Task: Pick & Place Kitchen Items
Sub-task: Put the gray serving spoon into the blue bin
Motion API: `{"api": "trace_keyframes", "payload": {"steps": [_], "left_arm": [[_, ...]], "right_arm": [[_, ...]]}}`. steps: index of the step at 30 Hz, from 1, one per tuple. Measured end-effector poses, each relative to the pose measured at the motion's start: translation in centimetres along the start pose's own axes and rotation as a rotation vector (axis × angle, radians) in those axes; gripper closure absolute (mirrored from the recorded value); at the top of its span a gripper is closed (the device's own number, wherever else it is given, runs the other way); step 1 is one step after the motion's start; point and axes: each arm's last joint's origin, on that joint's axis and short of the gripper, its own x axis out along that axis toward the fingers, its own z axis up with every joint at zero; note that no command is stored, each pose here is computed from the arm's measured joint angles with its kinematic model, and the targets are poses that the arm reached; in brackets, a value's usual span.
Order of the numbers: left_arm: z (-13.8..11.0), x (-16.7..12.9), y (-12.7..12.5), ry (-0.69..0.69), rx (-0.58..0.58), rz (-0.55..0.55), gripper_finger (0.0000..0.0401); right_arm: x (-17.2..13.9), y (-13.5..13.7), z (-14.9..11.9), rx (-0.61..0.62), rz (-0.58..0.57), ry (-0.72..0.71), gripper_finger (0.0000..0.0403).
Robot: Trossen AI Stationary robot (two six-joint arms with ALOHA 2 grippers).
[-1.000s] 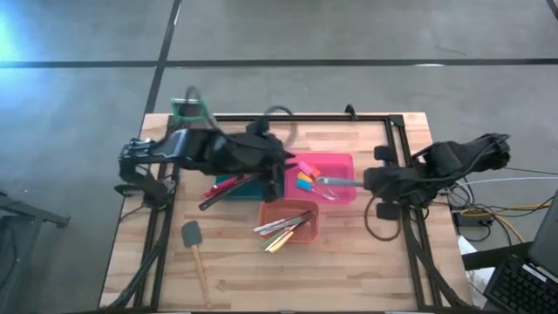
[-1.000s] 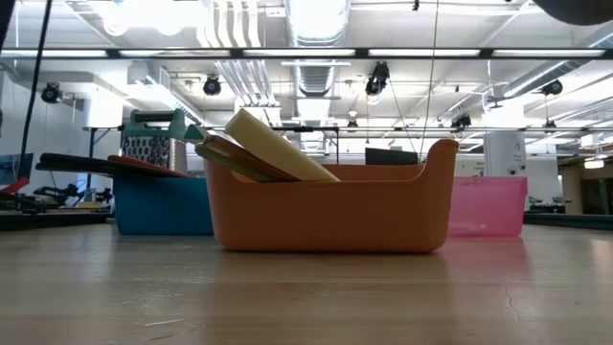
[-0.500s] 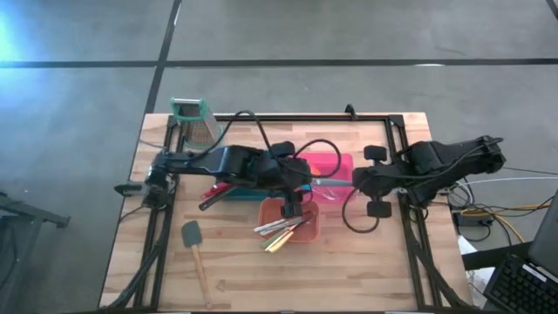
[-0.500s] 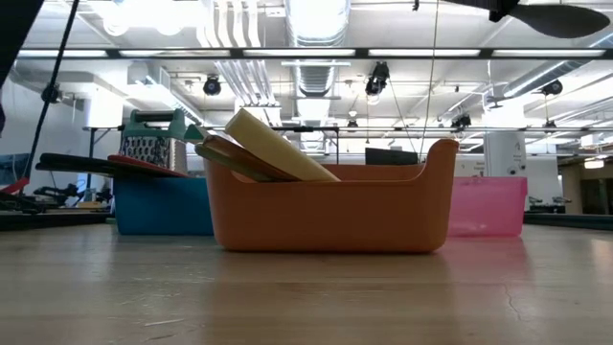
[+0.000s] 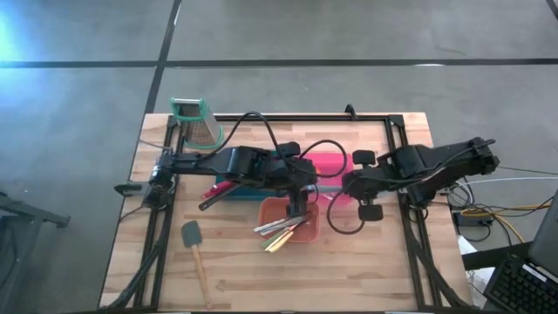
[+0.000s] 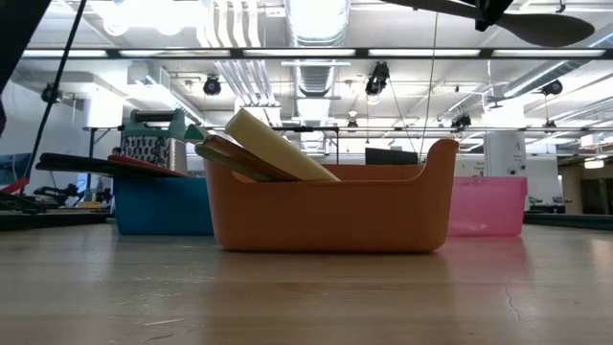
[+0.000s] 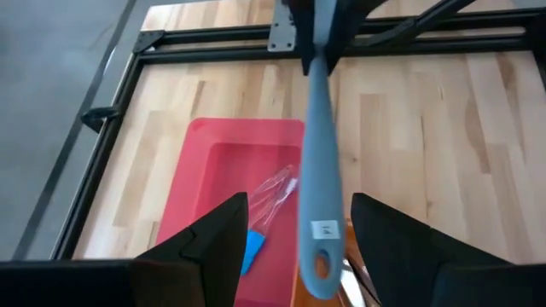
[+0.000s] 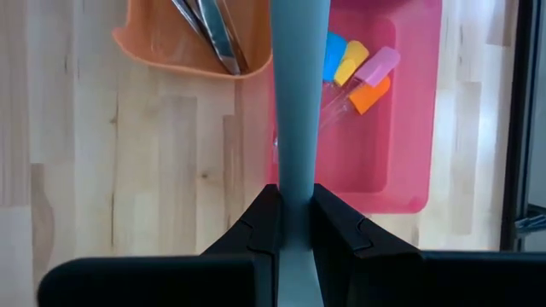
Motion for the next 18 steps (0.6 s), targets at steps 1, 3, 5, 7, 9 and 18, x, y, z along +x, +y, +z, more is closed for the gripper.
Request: {"api": "trace_keyframes", "payload": {"steps": [1,3,5,7,9,18], "left_arm": [[0.0,0.1,0.0,0.0,0.001,0.007,0.0188],[0.0,0.2,0.1,-0.002,0.006,0.033,0.0188],[0.0,0.2,0.2,-0.007,0.0,0.066,0.0188],[0.1,0.1,0.2,-0.009,-0.002,0.069,0.0188],[0.1,0.0,0.1,-0.011,0.001,0.066,0.0188],[-0.2,1.0,-0.4,0.023,0.017,0.01,0.0189]], "right_arm": [[0.0,0.0,0.0,-0.001,0.002,0.0,0.0372],[0.0,0.0,0.0,0.0,0.001,0.0,0.0372],[0.0,0.0,0.0,0.001,-0.006,-0.001,0.0372],[-0.1,-0.3,-0.1,0.011,-0.007,-0.006,0.0372],[-0.2,-0.6,-0.2,0.023,-0.01,-0.01,0.0372],[-0.3,-1.2,0.0,0.032,-0.002,-0.023,0.0372]]}}
